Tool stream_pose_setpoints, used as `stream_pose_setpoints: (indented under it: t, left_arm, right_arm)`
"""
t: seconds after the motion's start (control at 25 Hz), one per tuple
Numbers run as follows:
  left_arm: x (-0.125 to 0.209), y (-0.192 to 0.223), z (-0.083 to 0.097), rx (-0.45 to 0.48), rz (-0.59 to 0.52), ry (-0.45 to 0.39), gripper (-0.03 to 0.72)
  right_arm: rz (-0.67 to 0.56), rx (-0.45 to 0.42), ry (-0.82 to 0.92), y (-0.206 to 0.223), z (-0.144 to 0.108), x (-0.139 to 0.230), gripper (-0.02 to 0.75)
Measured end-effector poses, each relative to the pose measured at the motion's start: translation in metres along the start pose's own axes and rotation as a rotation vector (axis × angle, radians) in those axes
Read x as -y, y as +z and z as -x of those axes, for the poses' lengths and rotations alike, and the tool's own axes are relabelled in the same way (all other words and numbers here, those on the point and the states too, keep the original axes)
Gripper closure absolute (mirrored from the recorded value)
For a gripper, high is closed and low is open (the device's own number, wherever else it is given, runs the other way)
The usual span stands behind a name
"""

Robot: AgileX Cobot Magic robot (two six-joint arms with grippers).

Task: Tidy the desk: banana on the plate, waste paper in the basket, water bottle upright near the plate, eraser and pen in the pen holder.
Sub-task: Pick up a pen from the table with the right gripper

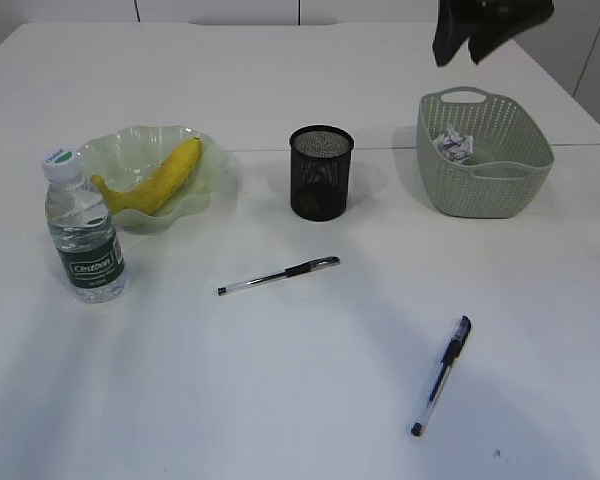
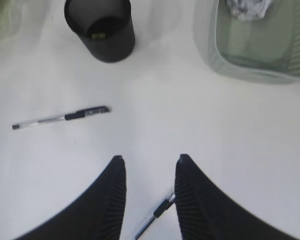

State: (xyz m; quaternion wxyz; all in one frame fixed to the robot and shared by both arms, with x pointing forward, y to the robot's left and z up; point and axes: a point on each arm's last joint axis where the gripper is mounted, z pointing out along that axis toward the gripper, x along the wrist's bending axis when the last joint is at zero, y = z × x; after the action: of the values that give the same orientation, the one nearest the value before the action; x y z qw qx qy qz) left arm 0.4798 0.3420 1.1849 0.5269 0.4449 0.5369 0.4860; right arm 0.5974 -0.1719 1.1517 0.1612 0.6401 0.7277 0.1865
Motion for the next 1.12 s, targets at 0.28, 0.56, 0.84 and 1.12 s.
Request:
stream_pose_setpoints:
  t: [0.28,0.56,0.84,1.12]
  left_arm:
    - [0.0,0.0,0.001,0.002,0.0,0.0,0.449]
    - [0.002,0.001,0.015,0.06,-0.008,-0.002,0.449]
    - [0.003,0.002,0.019,0.078,-0.01,-0.002,0.449]
    - [0.003,0.002,0.019,0.078,-0.01,-0.004,0.449]
  right_arm:
    - [-0.211,-0.006,0.057,0.044,-0.002,0.04,0.487]
    - [-0.382,0.056,0.105,0.081,0.003,0.079,0.487]
    - [-0.436,0.146,0.279,0.095,0.008,0.099,0.487]
    - [-0.357,0.131,0.471,0.098,0.005,0.092,0.487]
